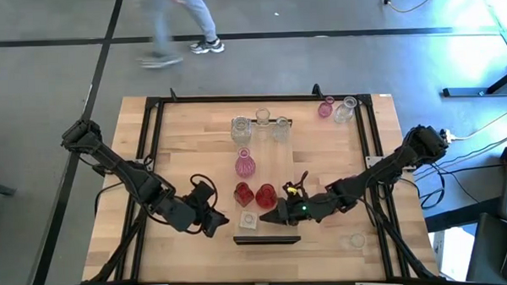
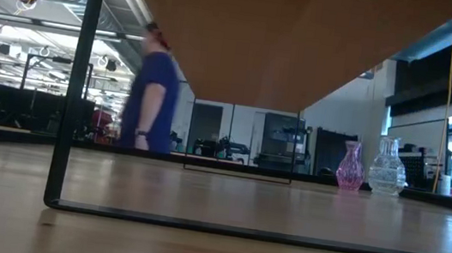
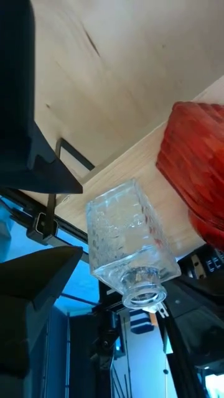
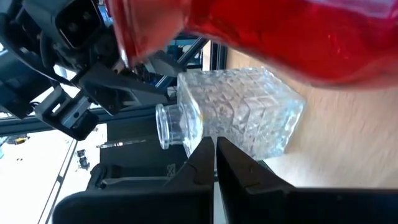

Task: Sort vases onto shelf
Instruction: Put the transparent vase on the shelf, then put the transparent vase on the shelf aligned with the other transparent vase

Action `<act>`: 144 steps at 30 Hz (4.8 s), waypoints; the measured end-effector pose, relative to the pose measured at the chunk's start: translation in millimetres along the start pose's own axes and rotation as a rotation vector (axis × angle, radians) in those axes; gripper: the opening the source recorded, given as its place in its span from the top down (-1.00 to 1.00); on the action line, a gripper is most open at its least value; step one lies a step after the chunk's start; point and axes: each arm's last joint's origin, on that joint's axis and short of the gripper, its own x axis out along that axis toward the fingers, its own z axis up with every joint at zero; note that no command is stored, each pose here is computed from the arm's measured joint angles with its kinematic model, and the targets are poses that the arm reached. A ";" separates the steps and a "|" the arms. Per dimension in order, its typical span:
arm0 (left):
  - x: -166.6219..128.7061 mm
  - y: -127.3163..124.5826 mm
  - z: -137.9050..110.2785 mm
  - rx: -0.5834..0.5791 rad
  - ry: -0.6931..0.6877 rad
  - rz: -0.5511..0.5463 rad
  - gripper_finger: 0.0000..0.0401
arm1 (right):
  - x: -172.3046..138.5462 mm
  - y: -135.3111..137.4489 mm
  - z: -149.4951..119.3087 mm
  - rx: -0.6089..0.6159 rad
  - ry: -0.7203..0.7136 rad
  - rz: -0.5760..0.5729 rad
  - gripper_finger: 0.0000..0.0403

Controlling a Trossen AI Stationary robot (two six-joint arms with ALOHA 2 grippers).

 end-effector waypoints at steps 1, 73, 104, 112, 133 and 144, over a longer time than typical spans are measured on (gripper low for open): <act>0.4 0.2 0.9 -0.001 -0.002 0.001 0.31 | 0.4 0.2 1.3 0.000 -0.001 0.000 0.97; 4.9 1.5 13.9 0.071 -0.041 0.012 0.31 | -217.2 6.4 -66.4 -0.153 0.230 -0.957 0.24; 3.1 0.4 8.4 0.055 -0.007 0.001 0.31 | -184.9 -9.3 -70.8 -0.170 0.345 -1.012 0.98; 2.6 0.7 7.0 0.060 -0.002 0.005 0.31 | -173.2 35.3 -44.6 -0.264 0.364 -0.951 0.99; -6.3 1.8 -13.7 0.069 -0.013 0.026 0.31 | -117.9 142.5 13.5 -0.615 0.495 -0.915 1.00; -6.5 2.0 -13.9 0.055 -0.015 0.028 0.31 | -95.2 150.5 25.5 -0.683 0.554 -0.875 1.00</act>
